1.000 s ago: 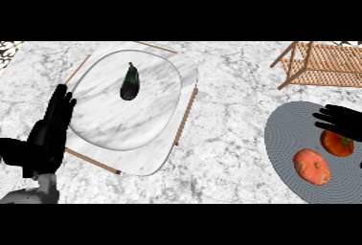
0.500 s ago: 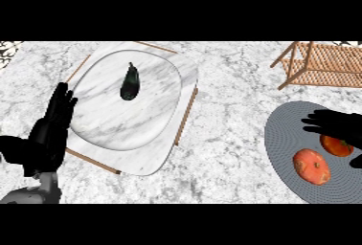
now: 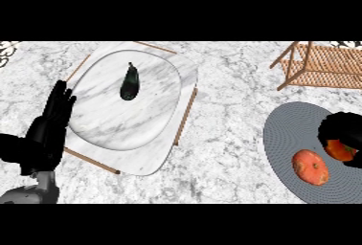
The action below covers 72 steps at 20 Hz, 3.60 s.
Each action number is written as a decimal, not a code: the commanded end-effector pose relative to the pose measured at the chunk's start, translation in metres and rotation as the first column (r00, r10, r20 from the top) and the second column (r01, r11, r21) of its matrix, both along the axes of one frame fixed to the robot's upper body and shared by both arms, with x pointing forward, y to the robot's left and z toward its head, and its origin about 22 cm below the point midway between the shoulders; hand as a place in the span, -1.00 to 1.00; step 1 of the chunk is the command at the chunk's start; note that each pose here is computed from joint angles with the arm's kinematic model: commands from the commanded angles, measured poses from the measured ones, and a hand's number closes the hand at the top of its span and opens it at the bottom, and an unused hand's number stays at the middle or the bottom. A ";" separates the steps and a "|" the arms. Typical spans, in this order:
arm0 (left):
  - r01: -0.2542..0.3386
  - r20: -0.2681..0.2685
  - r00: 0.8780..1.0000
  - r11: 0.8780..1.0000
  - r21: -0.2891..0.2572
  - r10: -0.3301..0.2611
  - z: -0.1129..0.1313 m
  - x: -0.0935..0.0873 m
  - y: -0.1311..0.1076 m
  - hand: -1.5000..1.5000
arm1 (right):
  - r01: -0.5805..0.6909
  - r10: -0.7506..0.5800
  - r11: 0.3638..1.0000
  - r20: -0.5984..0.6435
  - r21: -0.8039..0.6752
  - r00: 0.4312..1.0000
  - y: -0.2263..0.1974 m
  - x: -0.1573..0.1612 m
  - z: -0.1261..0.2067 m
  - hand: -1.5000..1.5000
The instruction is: Pick the tomato from the placemat and place it in the tiered shelf
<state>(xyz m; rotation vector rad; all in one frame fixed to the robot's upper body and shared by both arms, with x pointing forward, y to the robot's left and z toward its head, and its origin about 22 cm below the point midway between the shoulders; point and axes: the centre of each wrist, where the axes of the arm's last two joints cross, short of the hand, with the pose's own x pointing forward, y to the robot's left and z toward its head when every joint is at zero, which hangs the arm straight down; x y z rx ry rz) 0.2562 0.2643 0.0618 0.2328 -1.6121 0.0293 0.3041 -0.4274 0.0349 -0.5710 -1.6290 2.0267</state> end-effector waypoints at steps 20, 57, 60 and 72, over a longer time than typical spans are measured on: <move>-0.080 -0.025 0.996 0.997 0.021 0.080 -0.008 -0.012 0.020 0.00 | 0.769 -0.583 0.334 -0.522 0.545 0.623 -0.007 0.007 0.052 1.00; 0.021 0.004 1.000 1.000 -0.004 -0.021 0.001 -0.002 0.004 0.00 | 0.661 -0.807 -0.089 -0.443 0.745 0.391 -0.055 0.063 0.131 1.00; 0.001 0.003 1.000 1.000 0.007 -0.001 -0.012 -0.007 0.009 0.00 | 0.647 -0.800 -0.094 -0.444 0.757 0.403 -0.072 0.054 0.123 1.00; 0.049 0.027 0.998 0.999 0.004 -0.049 -0.002 0.007 -0.005 0.00 | 0.689 -0.720 -0.196 -0.580 0.697 0.382 -0.064 0.069 0.126 -1.00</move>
